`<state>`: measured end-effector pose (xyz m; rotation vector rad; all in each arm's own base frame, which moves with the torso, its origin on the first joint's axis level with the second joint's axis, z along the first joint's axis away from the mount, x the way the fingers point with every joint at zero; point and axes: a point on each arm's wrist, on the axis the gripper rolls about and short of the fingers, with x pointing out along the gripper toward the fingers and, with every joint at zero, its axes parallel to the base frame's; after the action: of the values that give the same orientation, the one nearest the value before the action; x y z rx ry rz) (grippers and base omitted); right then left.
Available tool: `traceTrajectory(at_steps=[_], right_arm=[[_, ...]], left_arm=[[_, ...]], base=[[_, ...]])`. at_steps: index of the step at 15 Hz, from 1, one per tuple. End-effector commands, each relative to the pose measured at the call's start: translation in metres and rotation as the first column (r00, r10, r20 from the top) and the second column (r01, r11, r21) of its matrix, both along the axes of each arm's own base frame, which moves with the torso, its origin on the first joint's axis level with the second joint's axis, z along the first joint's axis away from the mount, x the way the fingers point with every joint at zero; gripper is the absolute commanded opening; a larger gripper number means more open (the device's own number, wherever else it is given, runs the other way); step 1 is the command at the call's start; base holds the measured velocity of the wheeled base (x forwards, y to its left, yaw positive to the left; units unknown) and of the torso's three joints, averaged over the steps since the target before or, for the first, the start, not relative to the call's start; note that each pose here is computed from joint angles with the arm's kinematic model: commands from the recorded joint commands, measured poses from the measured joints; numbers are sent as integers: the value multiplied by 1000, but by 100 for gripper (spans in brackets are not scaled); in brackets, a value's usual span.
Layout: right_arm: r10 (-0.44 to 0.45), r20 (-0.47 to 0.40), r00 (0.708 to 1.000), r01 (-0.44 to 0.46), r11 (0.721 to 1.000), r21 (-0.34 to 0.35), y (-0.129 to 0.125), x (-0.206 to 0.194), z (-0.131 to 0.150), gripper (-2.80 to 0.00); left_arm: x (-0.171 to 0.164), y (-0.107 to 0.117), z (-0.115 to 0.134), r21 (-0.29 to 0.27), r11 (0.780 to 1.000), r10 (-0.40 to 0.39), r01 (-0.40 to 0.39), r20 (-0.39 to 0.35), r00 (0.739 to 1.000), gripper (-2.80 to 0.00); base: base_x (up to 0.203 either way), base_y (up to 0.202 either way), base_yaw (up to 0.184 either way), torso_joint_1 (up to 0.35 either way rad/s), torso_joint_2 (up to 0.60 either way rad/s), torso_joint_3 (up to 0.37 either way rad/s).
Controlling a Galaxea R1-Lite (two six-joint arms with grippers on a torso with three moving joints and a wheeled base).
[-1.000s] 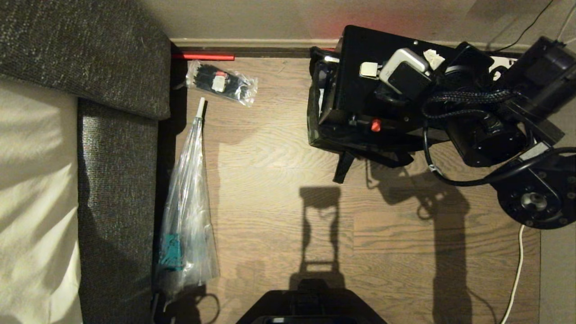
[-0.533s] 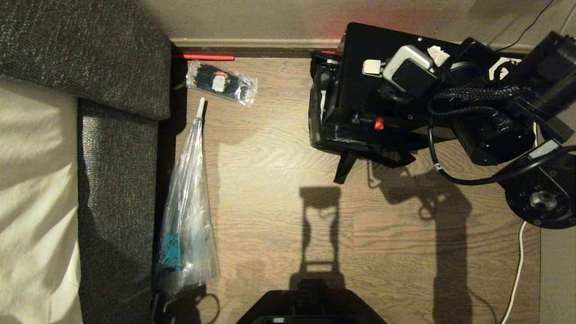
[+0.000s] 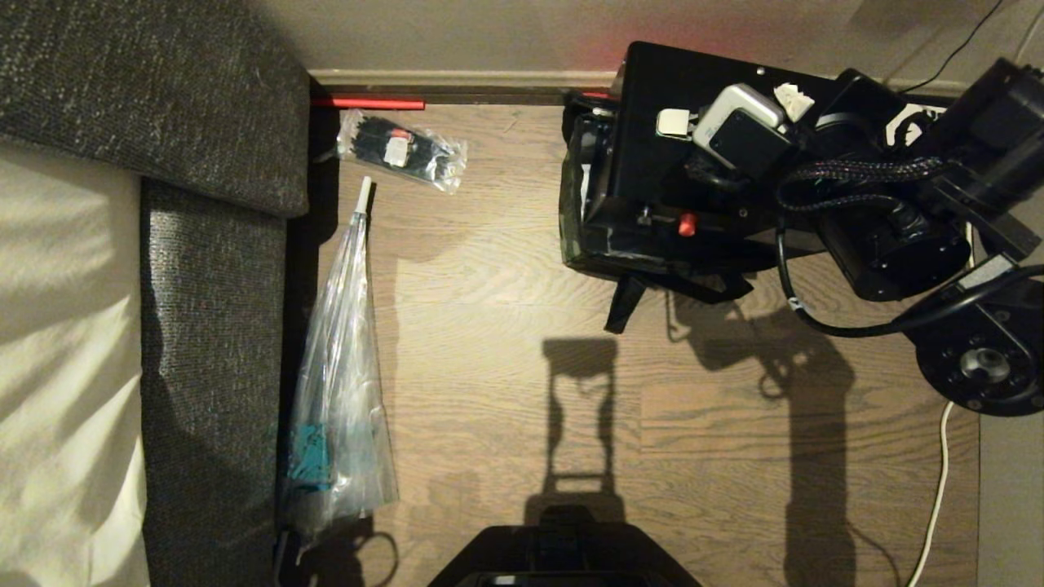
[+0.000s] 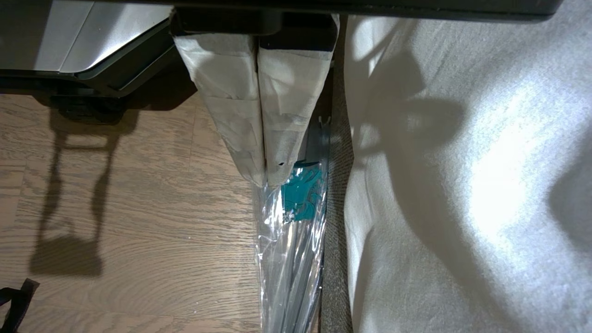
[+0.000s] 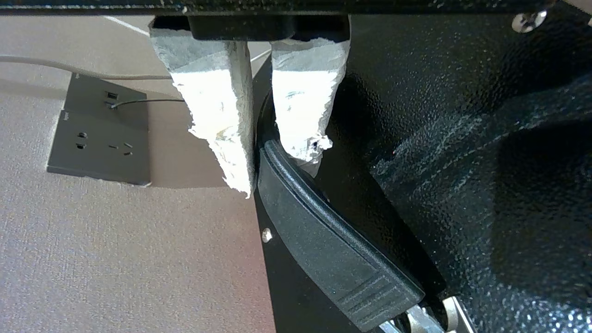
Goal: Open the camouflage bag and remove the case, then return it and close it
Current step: Place the black box back
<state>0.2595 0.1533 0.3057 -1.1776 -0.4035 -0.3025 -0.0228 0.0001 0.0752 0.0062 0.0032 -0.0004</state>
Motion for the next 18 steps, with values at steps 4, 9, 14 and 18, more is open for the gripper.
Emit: traceTrajectory(at_steps=[4,9,14,18], right_arm=[[-5,-21,1000,5,1000,-19,2,4,-10,-280],[10,-23,1000,-11,1000,-26,5,9,-14,-280],[11,-10,1000,-11,1000,-20,7,12,-17,-280],[3,-23,1000,-4,1000,-25,6,16,-22,-280]], left_arm=[[0,0,0,0,1000,0,0,0,1000,-280],[0,0,0,0,1000,0,0,0,1000,-280],[0,0,0,0,1000,0,0,0,1000,-280],[0,0,0,0,1000,0,0,-1,1000,-280]], base=[[0,0,0,0,0,0],[0,0,0,0,0,0],[0,0,0,0,0,0],[0,0,0,0,0,0]])
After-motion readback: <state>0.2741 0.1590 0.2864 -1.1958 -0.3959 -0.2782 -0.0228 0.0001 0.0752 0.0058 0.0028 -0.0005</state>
